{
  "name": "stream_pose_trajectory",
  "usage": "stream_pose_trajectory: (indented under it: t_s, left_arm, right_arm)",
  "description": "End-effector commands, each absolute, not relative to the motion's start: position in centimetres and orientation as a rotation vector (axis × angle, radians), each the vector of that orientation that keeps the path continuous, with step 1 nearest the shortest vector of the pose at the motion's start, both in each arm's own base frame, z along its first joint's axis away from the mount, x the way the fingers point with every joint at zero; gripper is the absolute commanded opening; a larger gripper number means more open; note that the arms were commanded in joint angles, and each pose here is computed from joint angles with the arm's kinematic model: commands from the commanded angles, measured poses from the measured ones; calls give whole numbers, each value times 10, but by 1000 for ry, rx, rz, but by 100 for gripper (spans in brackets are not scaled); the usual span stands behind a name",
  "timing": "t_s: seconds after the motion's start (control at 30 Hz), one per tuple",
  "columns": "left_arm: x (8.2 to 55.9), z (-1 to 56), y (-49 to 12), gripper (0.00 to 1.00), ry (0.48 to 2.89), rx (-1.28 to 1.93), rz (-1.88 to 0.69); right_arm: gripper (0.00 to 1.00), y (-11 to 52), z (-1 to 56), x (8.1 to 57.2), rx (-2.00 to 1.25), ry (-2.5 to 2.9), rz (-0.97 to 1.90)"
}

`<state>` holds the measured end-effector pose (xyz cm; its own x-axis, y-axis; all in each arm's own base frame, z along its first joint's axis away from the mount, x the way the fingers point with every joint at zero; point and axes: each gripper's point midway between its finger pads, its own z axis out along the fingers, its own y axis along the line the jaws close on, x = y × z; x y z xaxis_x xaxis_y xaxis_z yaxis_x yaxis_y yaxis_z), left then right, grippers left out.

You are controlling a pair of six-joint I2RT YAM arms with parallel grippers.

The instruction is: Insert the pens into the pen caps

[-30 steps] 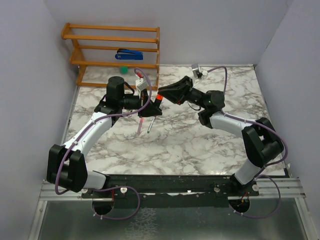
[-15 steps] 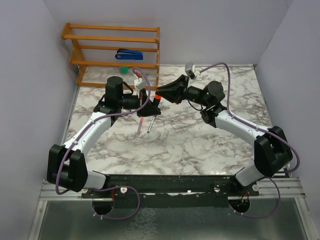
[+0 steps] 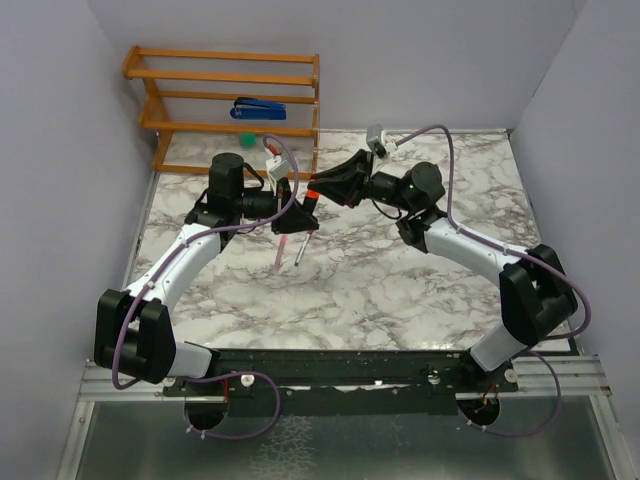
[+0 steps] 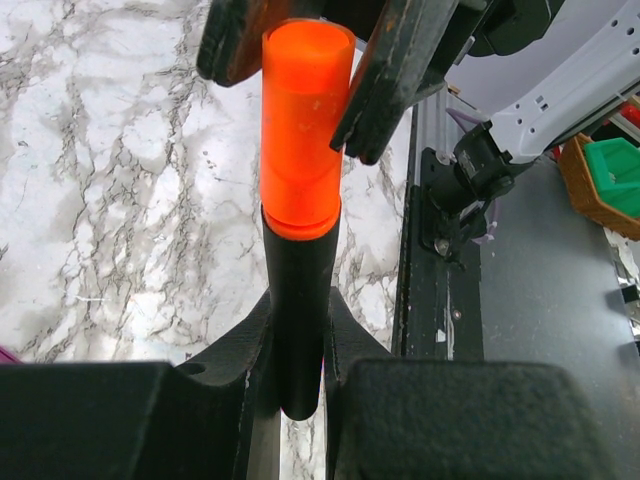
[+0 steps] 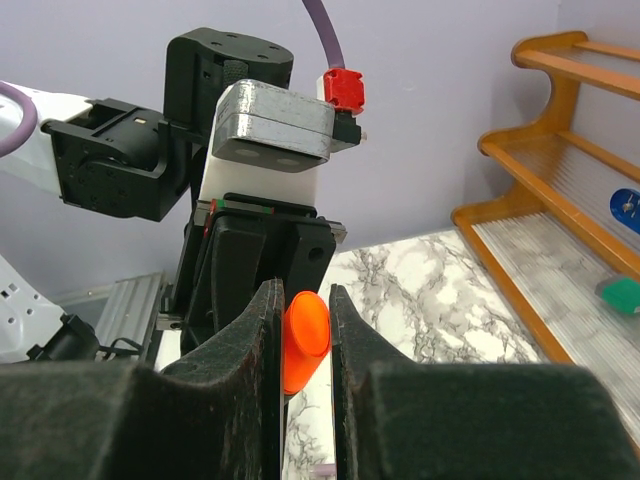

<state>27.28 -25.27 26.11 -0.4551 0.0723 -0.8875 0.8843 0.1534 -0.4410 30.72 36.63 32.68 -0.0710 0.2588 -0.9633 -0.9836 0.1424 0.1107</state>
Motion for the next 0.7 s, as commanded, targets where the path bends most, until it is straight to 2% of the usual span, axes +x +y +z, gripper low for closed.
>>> stream_pose_trajectory:
  t_s: [0.0,0.67]
  left_arm:
    - [298,347,-254,0,1343,988,-1172]
    - [300,342,-253,0,1349,992,-1166]
  right_arm:
    - [1,380,190,220,-1156,1571,1640]
    - [1,389,184,225,-1189,1582,1646]
